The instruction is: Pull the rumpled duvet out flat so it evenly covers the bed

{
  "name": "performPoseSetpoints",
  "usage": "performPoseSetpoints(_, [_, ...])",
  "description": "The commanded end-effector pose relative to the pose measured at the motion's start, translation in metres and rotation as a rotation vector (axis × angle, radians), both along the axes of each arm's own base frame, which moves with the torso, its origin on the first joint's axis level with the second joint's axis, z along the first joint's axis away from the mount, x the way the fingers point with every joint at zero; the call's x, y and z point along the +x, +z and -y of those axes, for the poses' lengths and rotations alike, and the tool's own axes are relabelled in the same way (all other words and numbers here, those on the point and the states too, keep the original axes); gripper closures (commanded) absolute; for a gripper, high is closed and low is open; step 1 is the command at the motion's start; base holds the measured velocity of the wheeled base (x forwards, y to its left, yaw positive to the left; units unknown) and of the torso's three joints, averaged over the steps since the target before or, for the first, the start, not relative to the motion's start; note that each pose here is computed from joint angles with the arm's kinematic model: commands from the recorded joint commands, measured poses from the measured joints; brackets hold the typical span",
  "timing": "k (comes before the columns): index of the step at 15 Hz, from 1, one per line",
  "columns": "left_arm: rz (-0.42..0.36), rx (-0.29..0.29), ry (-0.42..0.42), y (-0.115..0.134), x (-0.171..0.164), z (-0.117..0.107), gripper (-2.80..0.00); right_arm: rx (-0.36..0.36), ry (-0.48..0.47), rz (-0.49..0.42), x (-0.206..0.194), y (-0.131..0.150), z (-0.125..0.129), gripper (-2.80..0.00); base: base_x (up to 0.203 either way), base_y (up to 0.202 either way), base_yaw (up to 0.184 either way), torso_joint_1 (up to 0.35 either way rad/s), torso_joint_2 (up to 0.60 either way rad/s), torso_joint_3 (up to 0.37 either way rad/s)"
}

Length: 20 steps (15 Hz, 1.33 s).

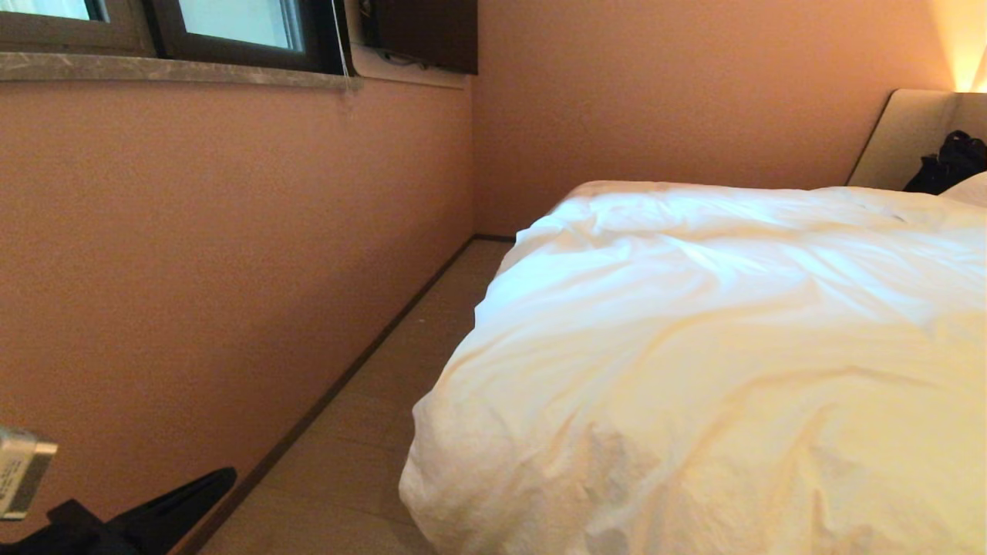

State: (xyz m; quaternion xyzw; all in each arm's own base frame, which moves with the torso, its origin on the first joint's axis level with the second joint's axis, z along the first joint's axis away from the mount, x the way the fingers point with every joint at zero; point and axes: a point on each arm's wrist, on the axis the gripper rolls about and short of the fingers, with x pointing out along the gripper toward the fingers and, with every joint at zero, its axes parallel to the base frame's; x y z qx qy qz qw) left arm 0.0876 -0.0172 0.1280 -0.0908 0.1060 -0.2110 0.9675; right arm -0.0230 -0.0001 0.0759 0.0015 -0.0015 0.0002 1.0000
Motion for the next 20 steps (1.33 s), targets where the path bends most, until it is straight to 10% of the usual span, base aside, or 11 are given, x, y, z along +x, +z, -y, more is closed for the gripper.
performPoseSetpoints(1, [0.073, -0.011, -0.032, 0.006, -0.014, -0.001, 0.0, 0.0, 0.0, -0.001, 0.0, 0.0, 0.0, 0.0, 0.0, 0.0, 0.0, 0.0, 0.0, 0.0])
performPoseSetpoints(10, [0.065, 0.056, -0.011, -0.009, -0.061, -0.007, 0.0, 0.0, 0.0, -0.001, 0.0, 0.0, 0.0, 0.0, 0.0, 0.0, 0.0, 0.0, 0.0, 0.0])
performPoseSetpoints(20, [0.027, 0.201, 0.268, -0.027, -0.089, -0.016, 0.0, 0.0, 0.0, -0.001, 0.0, 0.0, 0.0, 0.0, 0.0, 0.0, 0.0, 0.0, 0.0, 0.0])
